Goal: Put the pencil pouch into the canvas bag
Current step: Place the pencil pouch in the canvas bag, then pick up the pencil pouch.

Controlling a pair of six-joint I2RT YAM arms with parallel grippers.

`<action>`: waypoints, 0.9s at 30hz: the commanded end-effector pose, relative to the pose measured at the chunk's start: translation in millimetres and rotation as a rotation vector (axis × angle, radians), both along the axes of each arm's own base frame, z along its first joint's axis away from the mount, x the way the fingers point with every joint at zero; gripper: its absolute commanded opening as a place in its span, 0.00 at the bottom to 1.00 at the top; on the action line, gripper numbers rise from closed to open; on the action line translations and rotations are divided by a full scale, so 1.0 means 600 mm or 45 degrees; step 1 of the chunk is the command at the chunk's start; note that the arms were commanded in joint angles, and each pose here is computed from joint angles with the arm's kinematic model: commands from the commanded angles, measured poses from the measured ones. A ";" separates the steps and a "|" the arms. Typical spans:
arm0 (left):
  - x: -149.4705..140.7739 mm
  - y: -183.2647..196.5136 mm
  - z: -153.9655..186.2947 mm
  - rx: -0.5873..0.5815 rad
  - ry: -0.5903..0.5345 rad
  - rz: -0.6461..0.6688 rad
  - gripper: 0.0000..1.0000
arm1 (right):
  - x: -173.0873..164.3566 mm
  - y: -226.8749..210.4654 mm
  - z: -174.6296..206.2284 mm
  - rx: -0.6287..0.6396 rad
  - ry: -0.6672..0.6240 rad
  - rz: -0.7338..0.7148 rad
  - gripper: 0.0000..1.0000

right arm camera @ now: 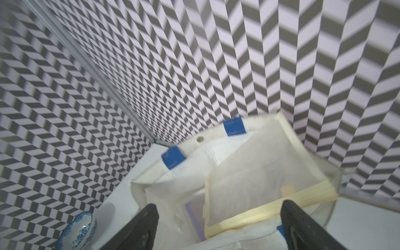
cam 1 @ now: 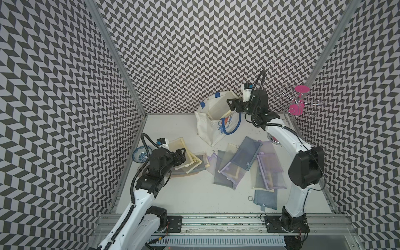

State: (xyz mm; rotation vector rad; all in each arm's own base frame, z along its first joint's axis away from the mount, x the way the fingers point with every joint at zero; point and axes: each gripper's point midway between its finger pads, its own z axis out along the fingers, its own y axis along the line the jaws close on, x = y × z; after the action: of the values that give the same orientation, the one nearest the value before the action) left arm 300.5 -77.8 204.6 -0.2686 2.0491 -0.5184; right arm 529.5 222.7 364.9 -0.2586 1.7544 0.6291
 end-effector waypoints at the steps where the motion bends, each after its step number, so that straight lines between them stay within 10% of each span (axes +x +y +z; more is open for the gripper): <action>1: 0.007 0.012 -0.015 0.070 0.087 0.006 0.77 | -0.023 -0.021 0.058 0.028 -0.156 -0.063 0.90; 18: 0.032 0.094 -0.152 -0.032 0.450 0.151 0.70 | -0.344 0.127 -0.190 0.047 0.102 0.339 0.91; 27: 0.028 0.080 -0.218 -0.177 0.581 0.146 0.60 | -0.379 0.120 -0.141 -0.048 0.108 0.399 0.92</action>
State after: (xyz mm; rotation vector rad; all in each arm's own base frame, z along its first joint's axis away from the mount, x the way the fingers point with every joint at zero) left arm 311.8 -23.5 71.9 -0.6195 2.4534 -0.4932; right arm 305.3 297.6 242.4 -0.5308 1.9146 0.8496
